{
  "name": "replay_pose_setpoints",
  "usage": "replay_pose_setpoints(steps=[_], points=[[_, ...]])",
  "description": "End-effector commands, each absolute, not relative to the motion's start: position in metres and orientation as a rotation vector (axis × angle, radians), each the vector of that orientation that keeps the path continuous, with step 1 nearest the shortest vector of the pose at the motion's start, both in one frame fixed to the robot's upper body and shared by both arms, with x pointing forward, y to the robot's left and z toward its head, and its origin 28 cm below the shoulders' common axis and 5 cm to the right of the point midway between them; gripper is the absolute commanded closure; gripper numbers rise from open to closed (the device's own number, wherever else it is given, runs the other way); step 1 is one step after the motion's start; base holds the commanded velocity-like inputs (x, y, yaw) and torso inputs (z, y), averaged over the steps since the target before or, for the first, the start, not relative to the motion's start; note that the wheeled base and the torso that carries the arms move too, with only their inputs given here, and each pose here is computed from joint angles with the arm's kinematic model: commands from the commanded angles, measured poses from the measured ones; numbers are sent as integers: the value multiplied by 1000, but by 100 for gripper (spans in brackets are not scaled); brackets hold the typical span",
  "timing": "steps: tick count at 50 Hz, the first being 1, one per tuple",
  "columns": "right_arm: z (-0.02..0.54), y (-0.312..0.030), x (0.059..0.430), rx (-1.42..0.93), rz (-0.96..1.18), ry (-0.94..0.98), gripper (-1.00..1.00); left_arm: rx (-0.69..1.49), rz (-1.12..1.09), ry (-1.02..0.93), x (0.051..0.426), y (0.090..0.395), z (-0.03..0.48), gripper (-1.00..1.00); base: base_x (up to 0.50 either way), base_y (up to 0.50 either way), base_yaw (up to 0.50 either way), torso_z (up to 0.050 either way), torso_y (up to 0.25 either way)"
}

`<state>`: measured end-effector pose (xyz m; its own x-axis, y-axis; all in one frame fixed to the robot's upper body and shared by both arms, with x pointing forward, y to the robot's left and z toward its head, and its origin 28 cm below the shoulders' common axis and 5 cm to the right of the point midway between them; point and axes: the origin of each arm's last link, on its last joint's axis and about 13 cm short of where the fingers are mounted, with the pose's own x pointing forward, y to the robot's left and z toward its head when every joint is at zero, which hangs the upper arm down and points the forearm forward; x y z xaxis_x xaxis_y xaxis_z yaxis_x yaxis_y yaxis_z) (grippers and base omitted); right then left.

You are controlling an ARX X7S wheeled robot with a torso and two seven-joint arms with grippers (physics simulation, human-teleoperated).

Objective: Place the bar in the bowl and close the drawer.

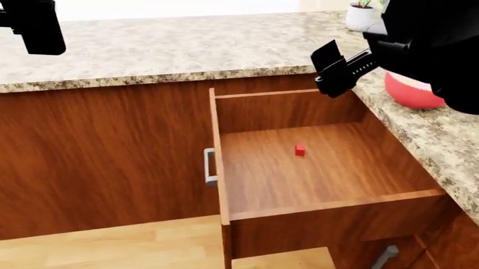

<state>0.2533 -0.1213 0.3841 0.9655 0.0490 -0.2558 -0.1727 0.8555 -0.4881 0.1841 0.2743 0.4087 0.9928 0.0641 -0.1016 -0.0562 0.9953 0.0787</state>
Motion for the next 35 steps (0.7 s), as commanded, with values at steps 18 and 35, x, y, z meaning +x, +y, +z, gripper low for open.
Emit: replay_pose_setpoints(steps=[18,35], points=[[382,-122,254,-548,140,256,-100,81,59,102,185,274,407,-100,494,-16,0,0,0],[382,-121,253,-571,137,232,-100,84,62,100,184,275,407,-100,142,482,0,0,1]])
